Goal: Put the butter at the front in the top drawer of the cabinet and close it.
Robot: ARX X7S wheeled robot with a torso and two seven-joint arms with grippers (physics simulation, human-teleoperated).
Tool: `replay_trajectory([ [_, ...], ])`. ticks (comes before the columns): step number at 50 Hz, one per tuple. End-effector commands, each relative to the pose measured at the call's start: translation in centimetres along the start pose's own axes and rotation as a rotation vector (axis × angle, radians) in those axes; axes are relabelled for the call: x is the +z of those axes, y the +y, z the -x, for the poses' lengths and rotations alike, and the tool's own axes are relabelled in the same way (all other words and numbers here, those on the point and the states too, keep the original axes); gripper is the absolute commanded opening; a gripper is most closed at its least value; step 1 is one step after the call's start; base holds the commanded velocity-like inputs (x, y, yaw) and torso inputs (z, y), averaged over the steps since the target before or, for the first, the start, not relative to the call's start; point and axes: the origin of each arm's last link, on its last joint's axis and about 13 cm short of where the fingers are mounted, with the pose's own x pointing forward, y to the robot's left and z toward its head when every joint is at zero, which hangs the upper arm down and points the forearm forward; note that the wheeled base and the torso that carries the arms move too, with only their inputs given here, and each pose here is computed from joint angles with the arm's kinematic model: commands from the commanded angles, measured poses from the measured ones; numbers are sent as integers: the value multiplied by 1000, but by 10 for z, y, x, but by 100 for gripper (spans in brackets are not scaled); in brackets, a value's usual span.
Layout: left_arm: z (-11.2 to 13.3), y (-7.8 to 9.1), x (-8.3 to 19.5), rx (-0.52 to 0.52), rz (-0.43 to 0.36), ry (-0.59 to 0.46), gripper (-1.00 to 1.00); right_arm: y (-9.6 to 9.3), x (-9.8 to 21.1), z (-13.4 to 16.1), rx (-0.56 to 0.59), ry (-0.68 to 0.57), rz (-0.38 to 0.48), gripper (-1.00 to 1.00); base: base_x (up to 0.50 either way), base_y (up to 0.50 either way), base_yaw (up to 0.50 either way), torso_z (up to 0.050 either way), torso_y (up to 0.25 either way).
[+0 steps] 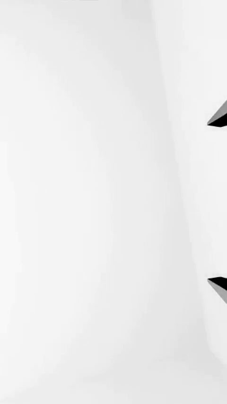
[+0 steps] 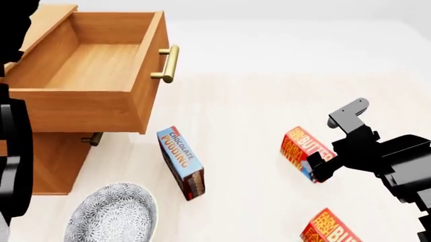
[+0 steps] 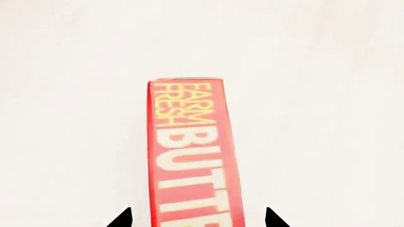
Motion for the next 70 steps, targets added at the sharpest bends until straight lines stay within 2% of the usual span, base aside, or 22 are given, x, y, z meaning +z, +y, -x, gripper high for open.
replay_trajectory([
  [1,-2,-1,-4,-2,3,5,100,1,-2,0,0,-1,-4,100,0,0,0,0,-100],
  [28,12,3,6,2,16,8,100,2,-9,-2,-4,12,-14,100,0,0,0,0,-32],
  [44,-2,0,-6,2,17,12,100,3,-12,-7,0,19,-22,100,0,0,0,0,0],
  [69,1,0,-8,1,21,19,100,3,-18,-9,-13,39,-42,100,0,0,0,0,0],
  [70,1,0,-8,1,21,19,100,3,-18,-9,-13,38,-42,-100,0,0,0,0,0],
])
